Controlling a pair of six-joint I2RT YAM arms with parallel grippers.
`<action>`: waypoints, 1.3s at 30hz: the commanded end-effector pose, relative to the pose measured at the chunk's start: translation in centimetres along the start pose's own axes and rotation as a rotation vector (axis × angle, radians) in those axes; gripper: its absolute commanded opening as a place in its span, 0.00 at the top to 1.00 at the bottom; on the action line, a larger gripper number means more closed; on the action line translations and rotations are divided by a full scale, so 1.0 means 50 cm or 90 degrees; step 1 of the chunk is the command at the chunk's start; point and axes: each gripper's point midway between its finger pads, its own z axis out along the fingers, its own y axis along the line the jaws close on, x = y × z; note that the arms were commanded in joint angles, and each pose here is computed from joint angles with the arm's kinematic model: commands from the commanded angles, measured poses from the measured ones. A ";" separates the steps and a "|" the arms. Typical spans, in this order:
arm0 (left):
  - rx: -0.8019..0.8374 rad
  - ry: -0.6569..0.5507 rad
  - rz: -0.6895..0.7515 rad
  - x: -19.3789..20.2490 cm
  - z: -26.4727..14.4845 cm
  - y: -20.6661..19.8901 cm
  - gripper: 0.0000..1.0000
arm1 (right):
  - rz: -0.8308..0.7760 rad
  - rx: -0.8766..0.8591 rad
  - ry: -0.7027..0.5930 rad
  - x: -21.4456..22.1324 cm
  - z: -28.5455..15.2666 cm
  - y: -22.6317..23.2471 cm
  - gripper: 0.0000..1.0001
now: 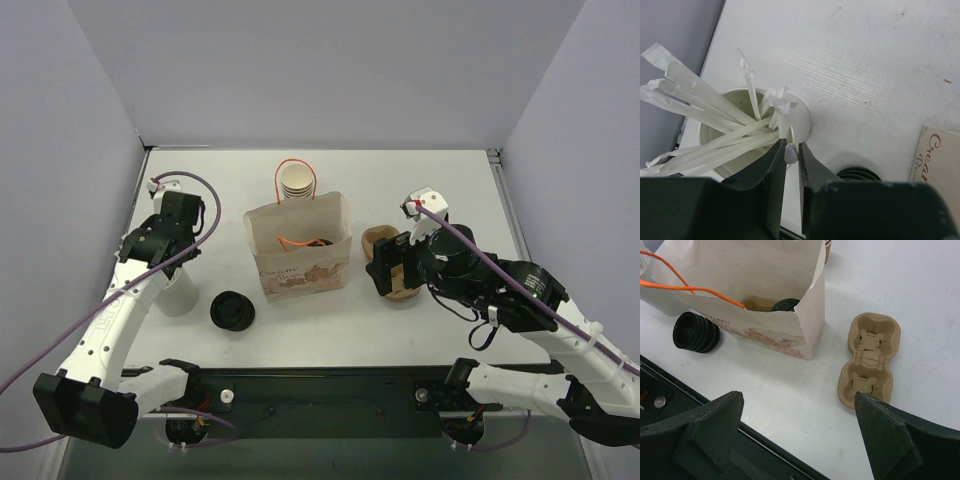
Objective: Pack the takeout coffee
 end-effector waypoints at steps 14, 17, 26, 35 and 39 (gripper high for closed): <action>0.001 -0.047 -0.031 -0.073 -0.186 0.106 1.00 | -0.043 0.010 -0.044 -0.054 -0.020 -0.012 0.00; 0.019 -0.062 -0.041 -0.084 -0.221 0.118 1.00 | -0.053 0.011 -0.047 -0.063 -0.019 -0.011 0.00; 0.059 -0.075 -0.061 -0.102 -0.252 0.112 1.00 | -0.054 0.008 -0.047 -0.073 -0.013 -0.005 0.00; 0.156 -0.154 -0.120 -0.226 -0.362 0.094 1.00 | -0.059 0.022 -0.059 -0.078 -0.024 -0.018 0.00; 0.269 -0.221 -0.163 -0.289 -0.439 0.065 1.00 | -0.067 0.029 -0.061 -0.082 -0.022 -0.021 0.00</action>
